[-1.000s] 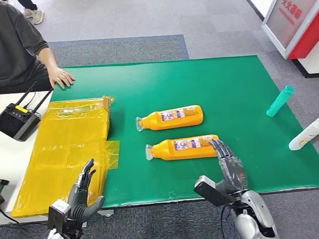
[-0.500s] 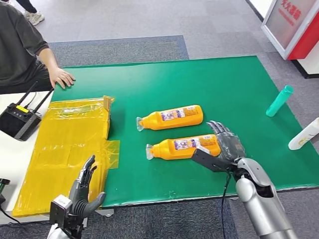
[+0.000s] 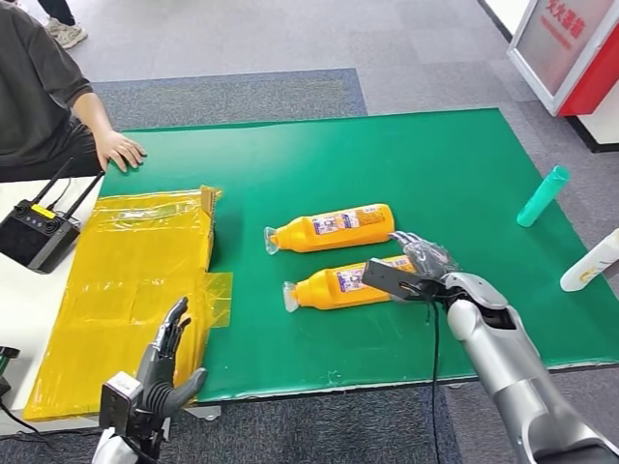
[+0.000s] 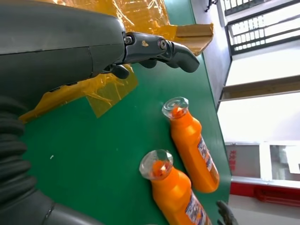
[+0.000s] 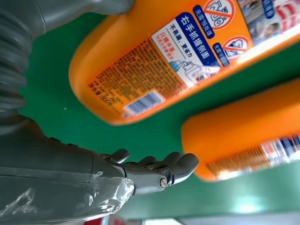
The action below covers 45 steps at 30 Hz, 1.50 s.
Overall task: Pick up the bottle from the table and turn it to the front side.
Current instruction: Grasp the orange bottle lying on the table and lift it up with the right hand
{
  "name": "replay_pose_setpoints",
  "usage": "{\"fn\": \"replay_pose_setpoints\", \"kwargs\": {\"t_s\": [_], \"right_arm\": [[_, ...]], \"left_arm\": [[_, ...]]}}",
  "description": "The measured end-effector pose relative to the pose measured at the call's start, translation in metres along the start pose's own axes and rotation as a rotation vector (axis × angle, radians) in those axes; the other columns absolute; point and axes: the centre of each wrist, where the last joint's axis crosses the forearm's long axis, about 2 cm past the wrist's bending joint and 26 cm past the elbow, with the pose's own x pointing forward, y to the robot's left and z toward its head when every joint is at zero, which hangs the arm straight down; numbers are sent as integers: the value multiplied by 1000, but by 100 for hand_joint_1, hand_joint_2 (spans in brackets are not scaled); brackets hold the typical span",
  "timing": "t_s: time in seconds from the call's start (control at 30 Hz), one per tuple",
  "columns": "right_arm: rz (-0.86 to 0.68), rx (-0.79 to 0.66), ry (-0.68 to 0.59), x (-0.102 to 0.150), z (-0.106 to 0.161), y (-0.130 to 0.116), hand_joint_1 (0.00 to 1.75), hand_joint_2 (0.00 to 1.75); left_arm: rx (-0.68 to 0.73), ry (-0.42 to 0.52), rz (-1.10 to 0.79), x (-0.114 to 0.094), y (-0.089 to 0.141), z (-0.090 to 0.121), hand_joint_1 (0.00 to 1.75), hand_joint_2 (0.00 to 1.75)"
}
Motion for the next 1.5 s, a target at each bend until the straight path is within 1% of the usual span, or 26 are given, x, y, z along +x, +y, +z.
{"fn": "replay_pose_setpoints", "kwargs": {"t_s": [0.13,0.27,0.33,0.4,0.47,0.77,0.97,1.07,1.27,1.37,1.43,1.5], "right_arm": [[24,116,29,-9,-10,3,0,175],[43,194,51,-16,-17,1,0,175],[53,222,63,-19,-19,0,10,175],[62,244,72,-21,-20,0,97,175],[69,258,77,-23,-21,-1,175,175],[84,282,70,-31,-21,-2,175,175],[57,223,43,-35,-12,7,175,175],[30,161,8,-32,2,21,175,175],[-73,48,-107,-15,45,67,175,175],[-109,15,-157,-9,60,81,175,175],[-152,-26,-210,-2,71,90,175,175],[-214,-86,-270,11,82,98,175,175]], "left_arm": [[3,4,-4,-1,1,0,0,175],[0,9,-7,-3,3,0,0,175],[-2,12,-7,-3,3,0,0,175],[-5,13,-8,-4,3,0,0,175],[-6,15,-9,-4,3,-1,0,175],[-3,22,-10,-6,5,0,0,175],[6,26,-8,-7,5,2,0,175],[5,36,-1,-8,4,8,0,175],[-19,73,-6,-10,3,22,0,175],[-31,87,0,-11,3,28,0,175],[-42,92,10,-12,3,30,0,175],[-49,95,22,-12,3,31,0,175]]}}
